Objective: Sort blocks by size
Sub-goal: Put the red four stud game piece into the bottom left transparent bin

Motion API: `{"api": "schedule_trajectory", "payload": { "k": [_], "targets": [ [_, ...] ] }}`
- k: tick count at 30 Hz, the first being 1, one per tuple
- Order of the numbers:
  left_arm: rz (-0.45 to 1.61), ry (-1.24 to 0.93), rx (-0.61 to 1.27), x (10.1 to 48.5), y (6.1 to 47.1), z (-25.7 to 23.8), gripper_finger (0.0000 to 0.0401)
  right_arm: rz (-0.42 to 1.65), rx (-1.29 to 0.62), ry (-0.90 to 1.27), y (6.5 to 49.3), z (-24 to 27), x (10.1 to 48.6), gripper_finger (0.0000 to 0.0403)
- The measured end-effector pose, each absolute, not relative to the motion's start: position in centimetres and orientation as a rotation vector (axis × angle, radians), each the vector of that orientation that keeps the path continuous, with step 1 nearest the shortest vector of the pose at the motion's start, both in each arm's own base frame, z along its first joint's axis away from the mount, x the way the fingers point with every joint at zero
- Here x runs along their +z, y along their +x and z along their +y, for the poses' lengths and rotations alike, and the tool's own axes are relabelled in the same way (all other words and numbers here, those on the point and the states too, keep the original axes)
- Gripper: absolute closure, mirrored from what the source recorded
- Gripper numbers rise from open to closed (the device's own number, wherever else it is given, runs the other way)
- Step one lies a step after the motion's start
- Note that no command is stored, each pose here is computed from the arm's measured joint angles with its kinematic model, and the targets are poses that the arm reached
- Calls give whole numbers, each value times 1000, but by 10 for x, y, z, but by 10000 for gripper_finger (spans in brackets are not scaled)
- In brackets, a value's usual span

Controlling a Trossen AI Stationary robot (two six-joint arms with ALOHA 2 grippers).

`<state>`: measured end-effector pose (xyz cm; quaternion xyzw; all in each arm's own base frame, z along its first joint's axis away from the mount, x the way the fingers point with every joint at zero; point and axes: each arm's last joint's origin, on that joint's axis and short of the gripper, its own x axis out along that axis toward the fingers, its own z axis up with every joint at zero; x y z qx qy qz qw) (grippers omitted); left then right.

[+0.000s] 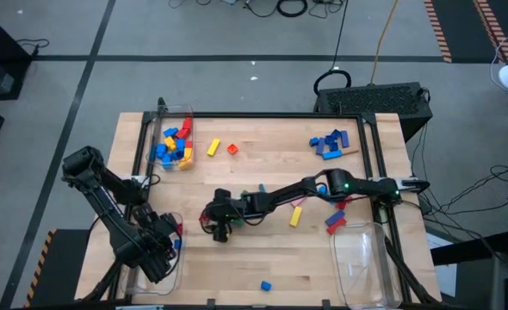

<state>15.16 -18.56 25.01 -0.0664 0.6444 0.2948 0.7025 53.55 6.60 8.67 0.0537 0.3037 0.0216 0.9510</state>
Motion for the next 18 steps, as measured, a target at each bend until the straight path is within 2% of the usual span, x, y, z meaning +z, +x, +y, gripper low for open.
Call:
{"api": "schedule_trajectory", "payload": {
  "k": [4, 7, 10, 18],
  "targets": [
    [1432, -146, 658, 250, 152, -185, 152, 611, 42, 125, 537, 67, 88, 119],
    [1431, -149, 655, 250, 152, -186, 152, 617, 36, 142, 537, 66, 87, 128],
    [1431, -149, 655, 250, 152, -186, 152, 620, 24, 142, 537, 65, 87, 159],
    [1380, -128, 657, 250, 153, -185, 152, 613, -9, 144, 537, 61, 87, 275]
  ]
}}
